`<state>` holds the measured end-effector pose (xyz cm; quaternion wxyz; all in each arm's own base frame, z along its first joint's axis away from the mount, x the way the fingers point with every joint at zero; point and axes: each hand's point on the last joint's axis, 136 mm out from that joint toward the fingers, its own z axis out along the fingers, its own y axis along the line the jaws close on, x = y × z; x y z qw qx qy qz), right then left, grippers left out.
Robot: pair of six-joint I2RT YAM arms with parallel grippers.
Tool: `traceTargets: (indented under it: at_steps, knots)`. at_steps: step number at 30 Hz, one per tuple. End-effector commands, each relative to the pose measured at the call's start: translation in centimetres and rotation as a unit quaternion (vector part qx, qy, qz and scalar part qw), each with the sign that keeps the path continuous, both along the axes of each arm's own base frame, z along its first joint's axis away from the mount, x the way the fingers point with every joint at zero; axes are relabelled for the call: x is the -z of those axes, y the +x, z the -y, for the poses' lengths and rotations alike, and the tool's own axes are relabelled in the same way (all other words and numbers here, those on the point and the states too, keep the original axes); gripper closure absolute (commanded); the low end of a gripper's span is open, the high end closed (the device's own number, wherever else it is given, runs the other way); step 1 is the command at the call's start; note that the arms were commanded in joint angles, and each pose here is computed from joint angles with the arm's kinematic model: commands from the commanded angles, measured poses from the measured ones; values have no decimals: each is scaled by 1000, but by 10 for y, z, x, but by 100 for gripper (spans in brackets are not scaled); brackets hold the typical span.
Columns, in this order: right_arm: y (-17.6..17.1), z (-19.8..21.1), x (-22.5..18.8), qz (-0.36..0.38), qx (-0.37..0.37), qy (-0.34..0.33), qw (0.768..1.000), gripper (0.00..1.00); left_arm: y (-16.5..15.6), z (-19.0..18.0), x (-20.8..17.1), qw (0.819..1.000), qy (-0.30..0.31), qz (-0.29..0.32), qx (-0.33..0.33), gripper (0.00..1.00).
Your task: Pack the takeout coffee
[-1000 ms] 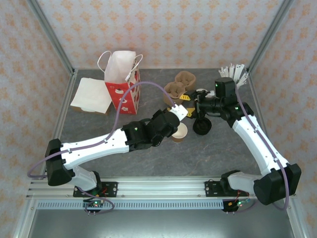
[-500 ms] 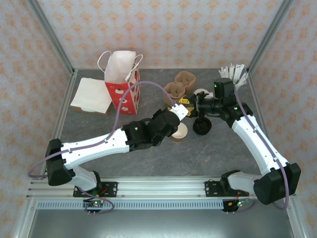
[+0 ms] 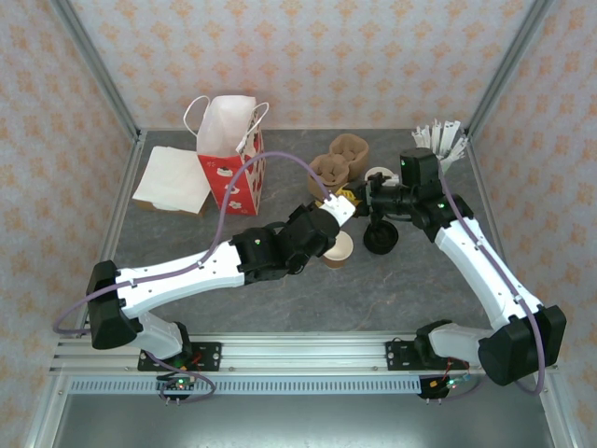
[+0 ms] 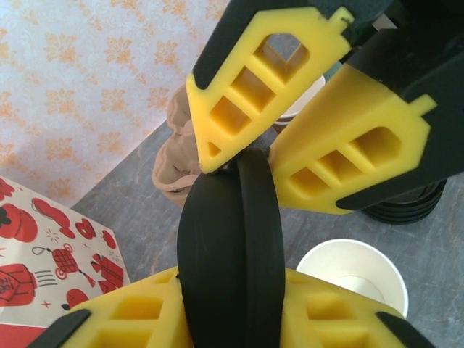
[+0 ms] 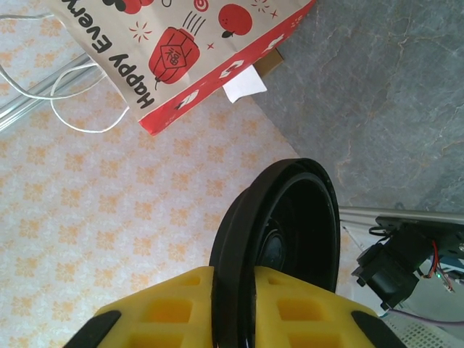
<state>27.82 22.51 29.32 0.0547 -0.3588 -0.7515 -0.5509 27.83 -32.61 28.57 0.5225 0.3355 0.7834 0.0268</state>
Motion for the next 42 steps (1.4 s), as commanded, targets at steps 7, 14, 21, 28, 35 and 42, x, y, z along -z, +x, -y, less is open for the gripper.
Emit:
traceTargets:
  at_steps: [7, 14, 21, 28, 35, 42]
  knots:
    - [23, 12, -6, 123, 6, -29, 992, 84, -18, -1, -38, 995, -97, -12, 33, 25]
    - [41, 49, -28, 291, 12, -79, 953, 86, -15, -51, -66, 954, -292, -72, 10, 8]
    - [32, 50, -92, 451, -2, -28, 892, 86, 9, -86, -82, 835, -525, -161, -16, 2]
    - [4, 43, -162, 551, -35, 25, 833, 85, 20, -76, -116, 729, -651, -204, 52, 5]
    - [-18, 28, -202, 585, -51, 66, 807, 85, 25, -60, -151, 661, -705, -227, 120, 12]
    - [-26, 17, -225, 592, -53, 99, 798, 85, 24, -55, -177, 632, -724, -222, 163, 22]
